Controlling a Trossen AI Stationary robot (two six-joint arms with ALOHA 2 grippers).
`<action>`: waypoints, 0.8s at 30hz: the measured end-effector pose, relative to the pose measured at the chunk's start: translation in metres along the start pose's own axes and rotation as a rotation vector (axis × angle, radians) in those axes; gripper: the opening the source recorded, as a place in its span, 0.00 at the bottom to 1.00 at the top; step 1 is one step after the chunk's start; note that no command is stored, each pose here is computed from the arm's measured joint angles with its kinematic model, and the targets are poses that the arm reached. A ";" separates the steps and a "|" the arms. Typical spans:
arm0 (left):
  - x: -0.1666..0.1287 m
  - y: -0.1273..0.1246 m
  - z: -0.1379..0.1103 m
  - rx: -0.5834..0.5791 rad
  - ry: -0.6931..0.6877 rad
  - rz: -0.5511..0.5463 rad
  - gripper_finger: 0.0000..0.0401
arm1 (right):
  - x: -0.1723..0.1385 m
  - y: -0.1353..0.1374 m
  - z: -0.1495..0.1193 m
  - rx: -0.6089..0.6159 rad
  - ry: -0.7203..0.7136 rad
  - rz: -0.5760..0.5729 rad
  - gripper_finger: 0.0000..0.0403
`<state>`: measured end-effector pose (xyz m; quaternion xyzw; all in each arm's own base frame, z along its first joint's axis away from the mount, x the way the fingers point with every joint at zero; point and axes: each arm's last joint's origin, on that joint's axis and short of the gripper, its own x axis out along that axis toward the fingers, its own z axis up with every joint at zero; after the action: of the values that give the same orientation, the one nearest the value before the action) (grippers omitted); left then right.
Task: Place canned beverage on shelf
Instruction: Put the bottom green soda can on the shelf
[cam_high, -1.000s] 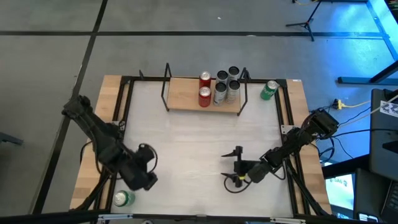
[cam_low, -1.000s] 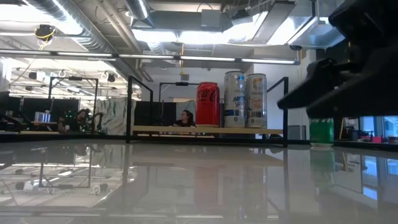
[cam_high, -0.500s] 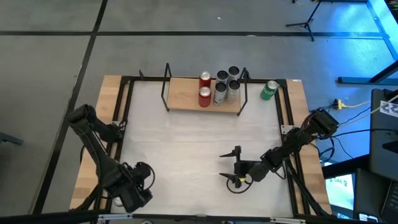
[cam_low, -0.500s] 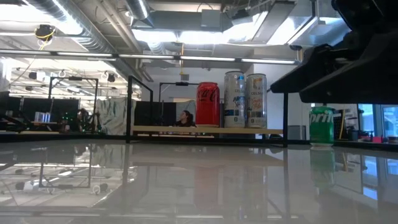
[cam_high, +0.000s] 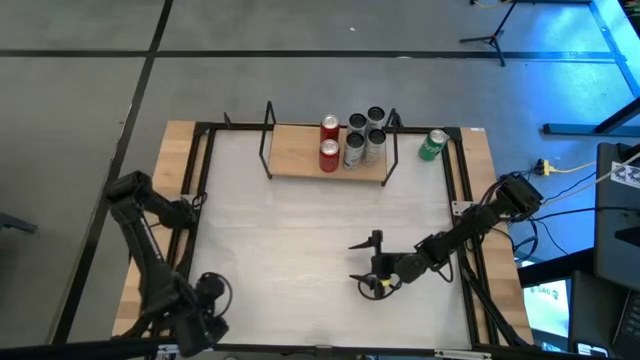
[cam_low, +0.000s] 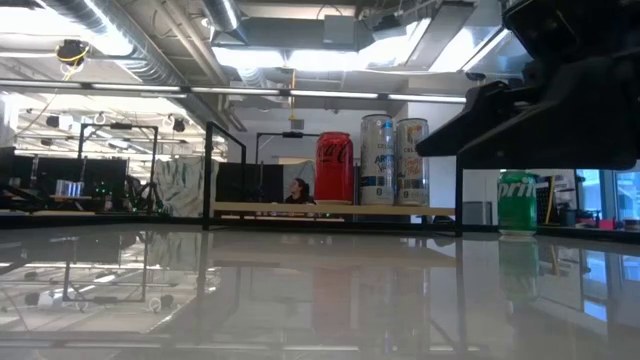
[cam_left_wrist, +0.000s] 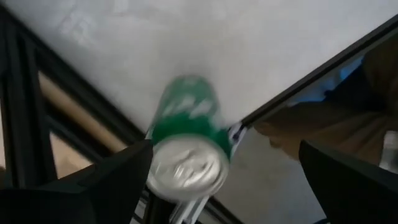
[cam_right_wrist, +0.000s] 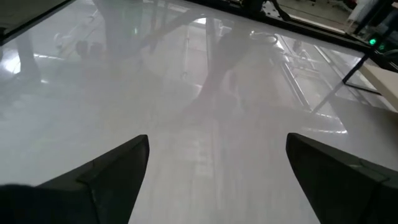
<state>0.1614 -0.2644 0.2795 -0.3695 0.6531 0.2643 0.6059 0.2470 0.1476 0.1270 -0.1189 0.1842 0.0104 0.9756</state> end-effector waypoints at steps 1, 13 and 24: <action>0.000 0.002 -0.005 -0.009 0.001 0.002 0.98 | 0.000 0.000 0.000 -0.002 0.000 0.000 0.93; 0.008 0.017 -0.032 -0.062 -0.070 0.032 0.98 | 0.000 0.001 0.000 -0.001 -0.002 0.009 0.93; 0.028 0.015 -0.044 -0.032 -0.099 0.084 0.98 | 0.000 0.001 0.000 0.016 -0.002 0.009 0.93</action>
<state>0.1230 -0.2951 0.2556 -0.3377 0.6331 0.3179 0.6197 0.2468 0.1483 0.1271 -0.1103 0.1837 0.0133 0.9767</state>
